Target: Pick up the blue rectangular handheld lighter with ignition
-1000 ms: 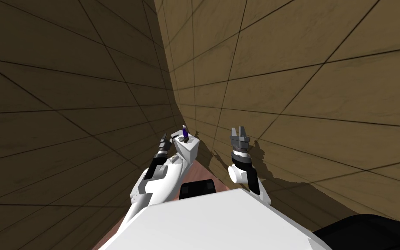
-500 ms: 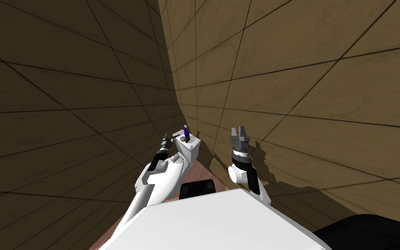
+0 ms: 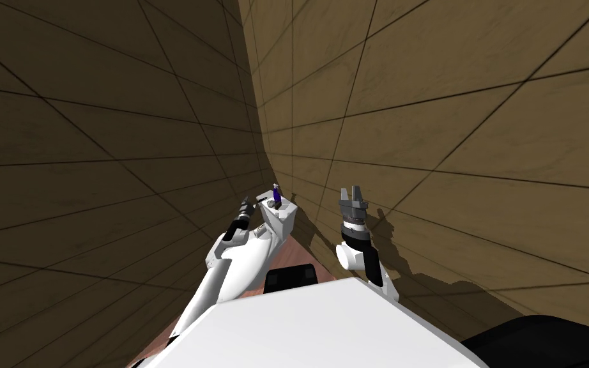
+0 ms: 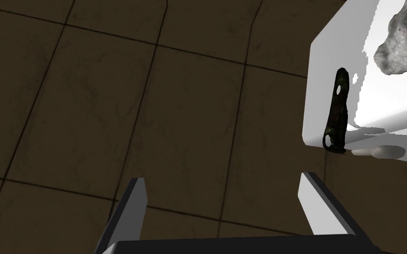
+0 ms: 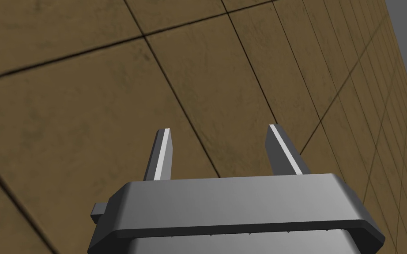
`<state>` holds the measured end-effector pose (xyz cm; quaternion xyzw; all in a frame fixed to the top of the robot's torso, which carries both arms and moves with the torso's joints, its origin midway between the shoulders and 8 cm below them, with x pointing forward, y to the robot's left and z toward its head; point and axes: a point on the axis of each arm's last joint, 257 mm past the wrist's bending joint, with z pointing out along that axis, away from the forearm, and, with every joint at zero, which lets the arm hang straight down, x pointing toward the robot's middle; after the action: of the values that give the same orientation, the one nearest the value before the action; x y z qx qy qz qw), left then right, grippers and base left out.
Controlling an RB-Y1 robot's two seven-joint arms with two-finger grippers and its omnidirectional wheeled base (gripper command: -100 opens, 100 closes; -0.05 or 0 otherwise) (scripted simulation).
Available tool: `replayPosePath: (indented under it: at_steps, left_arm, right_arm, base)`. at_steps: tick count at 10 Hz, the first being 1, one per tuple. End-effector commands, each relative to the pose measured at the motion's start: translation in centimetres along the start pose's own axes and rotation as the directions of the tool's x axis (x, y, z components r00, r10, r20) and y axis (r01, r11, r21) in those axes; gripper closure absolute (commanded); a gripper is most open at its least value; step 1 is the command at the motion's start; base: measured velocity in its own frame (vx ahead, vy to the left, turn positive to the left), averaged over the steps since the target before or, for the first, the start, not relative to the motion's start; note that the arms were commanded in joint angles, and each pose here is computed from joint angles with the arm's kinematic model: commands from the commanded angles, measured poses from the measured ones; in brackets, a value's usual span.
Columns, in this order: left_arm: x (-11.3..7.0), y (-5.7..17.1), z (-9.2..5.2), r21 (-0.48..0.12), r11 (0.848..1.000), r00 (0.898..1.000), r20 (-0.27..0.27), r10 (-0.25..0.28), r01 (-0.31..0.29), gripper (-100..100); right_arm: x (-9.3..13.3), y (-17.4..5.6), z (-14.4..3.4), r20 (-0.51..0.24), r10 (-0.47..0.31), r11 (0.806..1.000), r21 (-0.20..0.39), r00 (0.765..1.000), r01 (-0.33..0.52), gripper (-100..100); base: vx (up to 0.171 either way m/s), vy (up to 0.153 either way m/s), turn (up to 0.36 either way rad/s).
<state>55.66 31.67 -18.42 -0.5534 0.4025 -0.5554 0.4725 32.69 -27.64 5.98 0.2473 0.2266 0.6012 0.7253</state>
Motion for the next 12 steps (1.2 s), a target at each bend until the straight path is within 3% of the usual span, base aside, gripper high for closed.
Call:
replayPosePath:
  at_steps: [1, 4, 5, 6, 8, 9, 10, 11, 12]
  left_arm:
    - [-0.7, 1.0, 0.9, -0.038, 0.999, 1.0, 0.017, -0.017, 0.018, -100]
    - [-1.7, 2.5, 3.2, -0.111, 0.99, 0.995, 0.062, -0.08, 0.087, -100]
    - [-1.9, 3.2, 3.3, -0.128, 0.988, 0.994, 0.069, -0.08, 0.088, -100]
    - [-2.2, 3.5, 4.2, -0.154, 0.98, 0.989, 0.09, -0.114, 0.127, -100]
    - [-2.3, 4.3, 4.4, -0.171, 0.977, 0.989, 0.097, -0.115, 0.13, -100]
    - [-2.4, 4.9, 5.4, -0.203, 0.964, 0.981, 0.122, -0.151, 0.174, -100]
    - [-2.5, 5.4, 5.4, -0.211, 0.962, 0.98, 0.126, -0.151, 0.175, -100]
    - [-2.5, 6.0, 6.2, -0.239, 0.945, 0.97, 0.151, -0.189, 0.221, -100]
    - [-2.6, 6.4, 6.3, -0.25, 0.942, 0.97, 0.156, -0.188, 0.223, -100]
  right_arm:
    - [0.0, 0.0, 0.0, 0.0, 0.0, 1.0, 0.0, 1.0, 0.0, 0]
    - [0.0, 0.0, 0.0, 0.0, 0.0, 1.0, 0.0, 1.0, 0.0, 0]
    - [0.0, 0.0, 0.0, 0.0, 0.0, 1.0, 0.0, 1.0, 0.0, 0]
    - [0.0, 0.0, 0.0, 0.0, 0.0, 1.0, 0.0, 1.0, 0.0, 0]
    - [0.0, 0.0, 0.0, 0.0, 0.0, 1.0, 0.0, 1.0, 0.0, 0]
    - [0.0, 0.0, 0.0, 0.0, 0.0, 1.0, 0.0, 1.0, 0.0, 0]
    - [0.0, 0.0, 0.0, 0.0, 0.0, 1.0, 0.0, 1.0, 0.0, 0]
    - [0.0, 0.0, 0.0, 0.0, 0.0, 1.0, 0.0, 1.0, 0.0, 0]
    - [0.0, 0.0, 0.0, 0.0, 0.0, 1.0, 0.0, 1.0, 0.0, 0]
  base:
    - [0.0, -0.004, 0.039]
    - [-0.001, -0.002, 0.058]
    - [-0.001, -0.002, 0.036]
    - [-0.004, 0.0, 0.062]
    - [-0.001, 0.0, 0.017]
    - [-0.004, 0.001, 0.045]
    - [-0.003, -0.001, 0.036]
    - [-0.005, -0.001, 0.051]
    - [-0.004, -0.001, 0.024]
